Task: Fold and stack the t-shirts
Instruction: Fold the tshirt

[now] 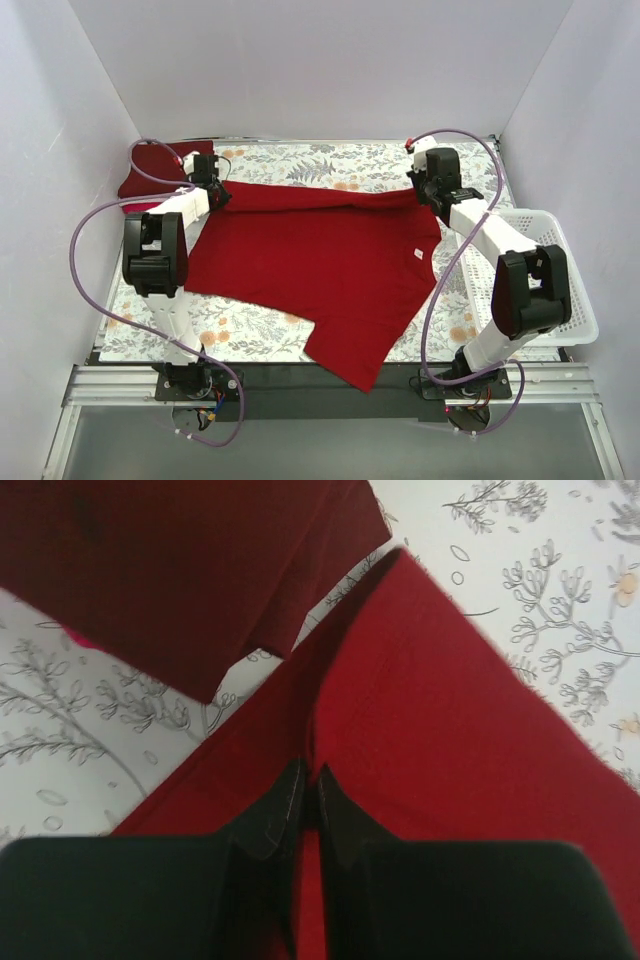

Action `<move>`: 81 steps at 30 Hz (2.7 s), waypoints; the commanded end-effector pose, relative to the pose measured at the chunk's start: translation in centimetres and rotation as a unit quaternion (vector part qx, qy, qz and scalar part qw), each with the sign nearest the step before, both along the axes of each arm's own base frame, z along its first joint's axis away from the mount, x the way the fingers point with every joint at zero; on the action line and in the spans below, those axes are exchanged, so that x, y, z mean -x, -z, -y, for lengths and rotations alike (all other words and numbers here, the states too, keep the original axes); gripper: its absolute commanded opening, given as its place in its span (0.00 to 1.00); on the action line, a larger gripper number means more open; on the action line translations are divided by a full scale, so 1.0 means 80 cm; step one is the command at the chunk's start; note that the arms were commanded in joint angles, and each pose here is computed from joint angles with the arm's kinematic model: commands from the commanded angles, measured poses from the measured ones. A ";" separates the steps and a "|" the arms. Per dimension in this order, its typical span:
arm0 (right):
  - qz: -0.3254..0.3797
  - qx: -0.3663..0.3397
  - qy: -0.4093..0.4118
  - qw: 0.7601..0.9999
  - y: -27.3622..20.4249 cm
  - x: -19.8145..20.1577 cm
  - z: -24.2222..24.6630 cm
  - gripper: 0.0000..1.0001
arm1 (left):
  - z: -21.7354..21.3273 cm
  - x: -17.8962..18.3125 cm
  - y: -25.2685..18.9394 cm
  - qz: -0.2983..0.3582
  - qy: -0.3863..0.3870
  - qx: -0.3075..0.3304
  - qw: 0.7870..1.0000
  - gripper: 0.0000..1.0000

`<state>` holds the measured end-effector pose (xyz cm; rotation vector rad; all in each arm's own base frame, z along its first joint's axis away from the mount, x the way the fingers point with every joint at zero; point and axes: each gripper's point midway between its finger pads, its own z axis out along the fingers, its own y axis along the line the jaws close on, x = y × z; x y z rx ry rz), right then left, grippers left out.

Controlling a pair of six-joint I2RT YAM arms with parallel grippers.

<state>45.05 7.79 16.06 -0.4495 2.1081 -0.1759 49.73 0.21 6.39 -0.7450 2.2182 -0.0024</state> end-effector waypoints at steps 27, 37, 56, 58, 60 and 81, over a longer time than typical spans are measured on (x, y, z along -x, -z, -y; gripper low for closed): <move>-0.092 -0.143 0.007 0.985 -0.015 0.072 -0.019 0.01 | -0.018 -0.086 -0.021 0.025 0.020 -0.062 0.998 0.00; -0.191 -0.166 0.021 0.967 0.066 0.119 -0.025 0.01 | -0.025 -0.071 0.024 -0.016 0.014 -0.075 0.997 0.01; -0.220 -0.182 0.051 0.957 0.066 0.129 -0.026 0.01 | -0.038 -0.059 0.022 -0.031 -0.015 -0.090 0.995 0.01; -0.231 -0.187 0.052 0.953 0.072 0.135 -0.029 0.01 | -0.038 -0.055 0.027 -0.037 -0.015 -0.089 0.995 0.01; -0.240 -0.182 0.062 0.951 0.082 0.139 -0.026 0.01 | -0.037 -0.051 0.034 -0.044 -0.017 -0.085 0.995 0.02; -0.135 -0.197 0.118 0.964 0.020 0.093 0.003 0.47 | 0.007 -0.043 -0.064 0.005 -0.010 -0.034 0.999 0.50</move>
